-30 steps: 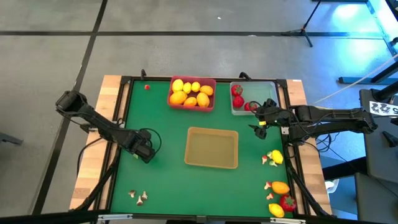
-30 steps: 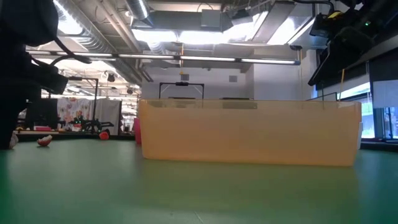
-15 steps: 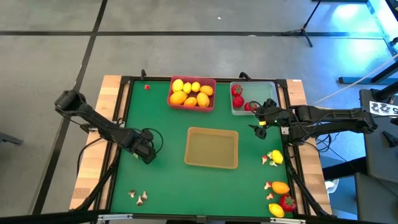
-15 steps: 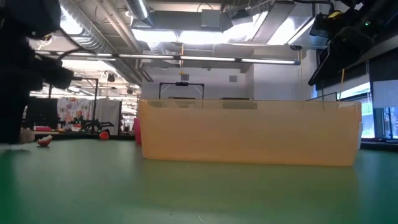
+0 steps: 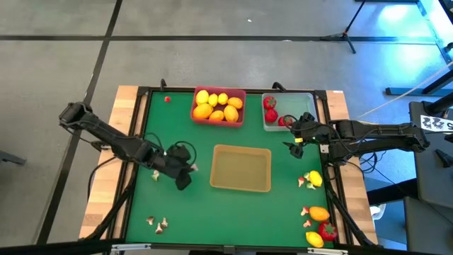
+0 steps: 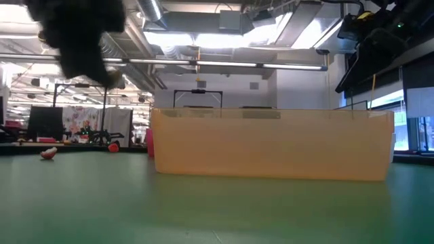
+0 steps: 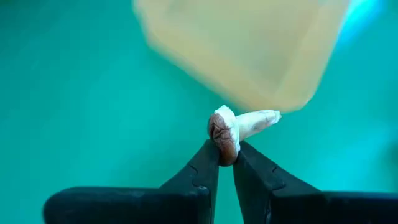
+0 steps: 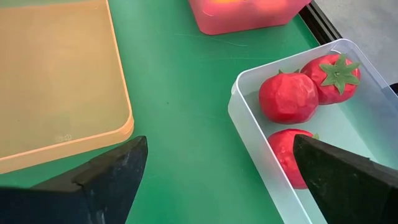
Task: Sort produce into baskets
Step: Put the brown mushroom into the orange bin, then put the red mushroom into the orange bin, then put the green mushroom into the orange bin
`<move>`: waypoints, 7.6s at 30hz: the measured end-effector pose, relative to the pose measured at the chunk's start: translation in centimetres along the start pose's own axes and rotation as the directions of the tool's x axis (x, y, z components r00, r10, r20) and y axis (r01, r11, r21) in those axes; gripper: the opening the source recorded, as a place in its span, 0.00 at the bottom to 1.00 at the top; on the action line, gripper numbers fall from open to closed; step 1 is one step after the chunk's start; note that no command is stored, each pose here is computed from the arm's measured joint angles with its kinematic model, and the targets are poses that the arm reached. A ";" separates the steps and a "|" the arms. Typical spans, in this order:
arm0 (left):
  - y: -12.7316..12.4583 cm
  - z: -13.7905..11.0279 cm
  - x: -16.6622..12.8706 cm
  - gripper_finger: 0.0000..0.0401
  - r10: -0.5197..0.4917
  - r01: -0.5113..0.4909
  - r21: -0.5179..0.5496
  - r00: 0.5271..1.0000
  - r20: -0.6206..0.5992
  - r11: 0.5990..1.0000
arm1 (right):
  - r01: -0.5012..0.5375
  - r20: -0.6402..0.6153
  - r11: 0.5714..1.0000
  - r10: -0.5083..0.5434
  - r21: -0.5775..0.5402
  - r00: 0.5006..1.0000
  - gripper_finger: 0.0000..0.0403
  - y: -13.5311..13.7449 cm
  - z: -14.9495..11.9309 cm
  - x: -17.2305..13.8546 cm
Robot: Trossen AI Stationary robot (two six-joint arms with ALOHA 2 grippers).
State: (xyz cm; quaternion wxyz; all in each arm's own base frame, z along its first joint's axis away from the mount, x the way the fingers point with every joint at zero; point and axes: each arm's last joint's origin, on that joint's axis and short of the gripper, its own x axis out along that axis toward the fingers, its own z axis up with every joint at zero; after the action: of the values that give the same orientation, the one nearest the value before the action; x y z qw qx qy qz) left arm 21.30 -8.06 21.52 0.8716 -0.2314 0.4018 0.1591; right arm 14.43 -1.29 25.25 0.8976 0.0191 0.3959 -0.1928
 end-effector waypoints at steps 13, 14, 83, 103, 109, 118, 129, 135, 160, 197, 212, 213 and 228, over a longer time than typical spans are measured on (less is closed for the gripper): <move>0.1 5.5 3.6 0.10 -0.093 0.053 0.136 0.948 0.304 0.989 | 0.000 0.001 1.000 0.000 0.001 1.000 0.99 0.0 0.0 0.0; 0.1 5.8 4.0 0.10 -0.092 0.049 0.140 0.943 0.318 0.989 | 0.000 0.001 1.000 0.000 0.000 1.000 0.99 0.0 0.0 0.0; 10.7 -5.7 2.7 0.21 0.402 -0.495 -0.283 0.855 -0.329 0.821 | 0.001 -0.003 1.000 -0.001 0.000 1.000 0.99 0.0 0.0 0.0; 1.8 2.9 1.0 0.08 -0.165 0.155 0.058 0.942 0.293 0.986 | 0.001 -0.004 1.000 -0.001 0.003 1.000 0.99 0.0 0.0 0.0; 0.2 4.8 1.5 0.06 -0.263 0.191 0.194 0.834 0.485 0.962 | -0.007 -0.010 1.000 0.007 0.001 1.000 0.99 0.0 -0.1 0.0; -0.2 4.7 6.0 0.17 -0.232 0.130 0.236 0.844 0.484 0.963 | -0.018 -0.011 1.000 0.018 0.002 1.000 0.99 0.0 -0.1 0.0; -0.1 6.3 6.5 0.59 -0.236 0.141 0.238 0.866 0.441 0.961 | -0.018 -0.011 1.000 0.018 0.004 1.000 0.99 0.0 -0.1 0.0; -0.5 6.0 3.7 0.68 -0.135 0.095 0.203 0.972 0.192 0.974 | -0.025 -0.014 1.000 0.025 0.005 1.000 0.99 0.1 -0.1 0.0; 0.2 -4.1 -2.0 0.60 0.358 -0.495 -0.171 0.788 -0.501 0.852 | -0.025 -0.012 1.000 0.025 0.006 1.000 0.99 0.1 -0.1 0.0; 4.4 -8.9 1.3 0.60 0.431 -0.509 0.021 0.705 -0.564 0.861 | 0.002 -0.004 1.000 -0.002 0.006 1.000 0.99 0.0 0.0 0.0; 4.3 -9.2 1.9 0.22 0.351 -0.403 0.040 0.738 -0.577 0.914 | 0.001 -0.005 1.000 -0.001 0.005 1.000 0.99 0.0 0.0 0.0; 4.3 -9.2 1.8 0.19 0.342 -0.392 0.040 0.742 -0.576 0.919 | 0.002 -0.006 1.000 -0.002 0.005 1.000 0.99 0.0 0.0 0.0; 1.2 -4.1 0.2 0.01 0.080 -0.088 -0.007 0.927 -0.366 0.996 | -0.001 0.007 1.000 0.001 -0.002 1.000 0.99 0.0 0.1 0.0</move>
State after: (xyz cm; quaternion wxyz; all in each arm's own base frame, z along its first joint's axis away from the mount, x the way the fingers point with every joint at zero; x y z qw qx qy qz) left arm 18.27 -9.24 18.68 0.7715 -0.2496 0.5643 0.1552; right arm 14.48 -1.29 25.30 0.8991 0.0177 0.3930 -0.1920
